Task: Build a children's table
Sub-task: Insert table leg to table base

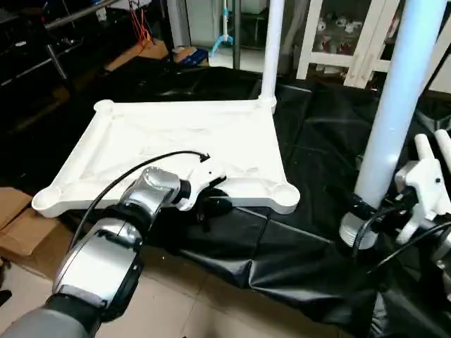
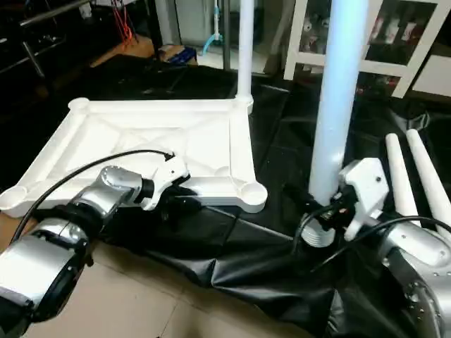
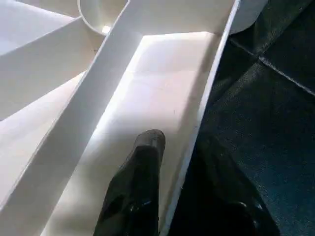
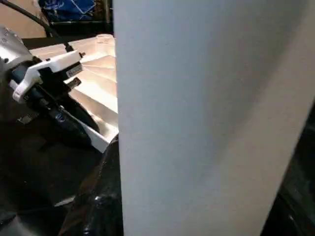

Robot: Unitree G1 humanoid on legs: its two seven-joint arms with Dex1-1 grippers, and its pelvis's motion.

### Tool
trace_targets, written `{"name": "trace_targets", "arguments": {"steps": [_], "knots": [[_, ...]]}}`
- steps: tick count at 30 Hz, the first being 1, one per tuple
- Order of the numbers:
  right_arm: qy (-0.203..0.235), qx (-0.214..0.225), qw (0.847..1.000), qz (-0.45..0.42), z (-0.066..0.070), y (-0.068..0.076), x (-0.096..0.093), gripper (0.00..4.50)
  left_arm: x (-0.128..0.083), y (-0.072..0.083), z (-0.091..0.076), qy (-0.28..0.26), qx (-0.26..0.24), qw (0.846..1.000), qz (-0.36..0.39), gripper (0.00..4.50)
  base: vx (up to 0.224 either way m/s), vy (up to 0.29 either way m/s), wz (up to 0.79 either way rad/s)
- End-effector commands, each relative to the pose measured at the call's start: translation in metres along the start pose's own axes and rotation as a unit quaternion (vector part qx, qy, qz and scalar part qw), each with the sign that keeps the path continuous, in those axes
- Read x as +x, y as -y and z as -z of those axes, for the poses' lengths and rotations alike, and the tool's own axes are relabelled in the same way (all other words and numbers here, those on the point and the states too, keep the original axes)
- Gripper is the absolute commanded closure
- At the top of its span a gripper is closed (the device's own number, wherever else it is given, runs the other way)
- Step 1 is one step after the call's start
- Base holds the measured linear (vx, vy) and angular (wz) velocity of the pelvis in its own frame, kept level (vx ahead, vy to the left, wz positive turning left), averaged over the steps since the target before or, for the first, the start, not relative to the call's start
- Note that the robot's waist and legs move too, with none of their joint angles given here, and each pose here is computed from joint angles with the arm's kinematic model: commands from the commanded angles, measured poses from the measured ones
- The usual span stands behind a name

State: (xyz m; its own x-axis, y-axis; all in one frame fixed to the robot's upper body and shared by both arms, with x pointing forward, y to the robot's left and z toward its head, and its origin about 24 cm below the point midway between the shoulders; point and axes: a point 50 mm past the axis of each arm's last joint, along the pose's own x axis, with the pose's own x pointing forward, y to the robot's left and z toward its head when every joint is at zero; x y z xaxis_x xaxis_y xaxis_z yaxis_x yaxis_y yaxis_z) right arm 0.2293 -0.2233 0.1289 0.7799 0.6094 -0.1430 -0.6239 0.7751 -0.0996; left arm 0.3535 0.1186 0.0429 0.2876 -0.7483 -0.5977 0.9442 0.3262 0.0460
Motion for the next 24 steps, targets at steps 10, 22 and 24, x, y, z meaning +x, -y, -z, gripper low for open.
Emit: {"name": "trace_targets", "arguments": {"steps": [10,22,24], "knots": [[0.021,0.076,0.992,-0.094,0.006,-0.02,0.034,2.71,-0.026,0.034,0.037,-0.019,-0.029,0.999,0.003,3.83,0.0,0.0,0.0],[0.086,0.111,0.978,-0.153,-0.011,-0.009,0.085,2.71,-0.026,0.06,0.017,0.021,-0.057,0.998,-0.018,3.83,0.0,0.0,0.0],[0.086,0.124,0.974,-0.171,-0.009,-0.007,0.091,2.71,-0.028,0.063,0.013,0.024,-0.051,0.998,-0.012,3.83,0.0,0.0,0.0]]}}
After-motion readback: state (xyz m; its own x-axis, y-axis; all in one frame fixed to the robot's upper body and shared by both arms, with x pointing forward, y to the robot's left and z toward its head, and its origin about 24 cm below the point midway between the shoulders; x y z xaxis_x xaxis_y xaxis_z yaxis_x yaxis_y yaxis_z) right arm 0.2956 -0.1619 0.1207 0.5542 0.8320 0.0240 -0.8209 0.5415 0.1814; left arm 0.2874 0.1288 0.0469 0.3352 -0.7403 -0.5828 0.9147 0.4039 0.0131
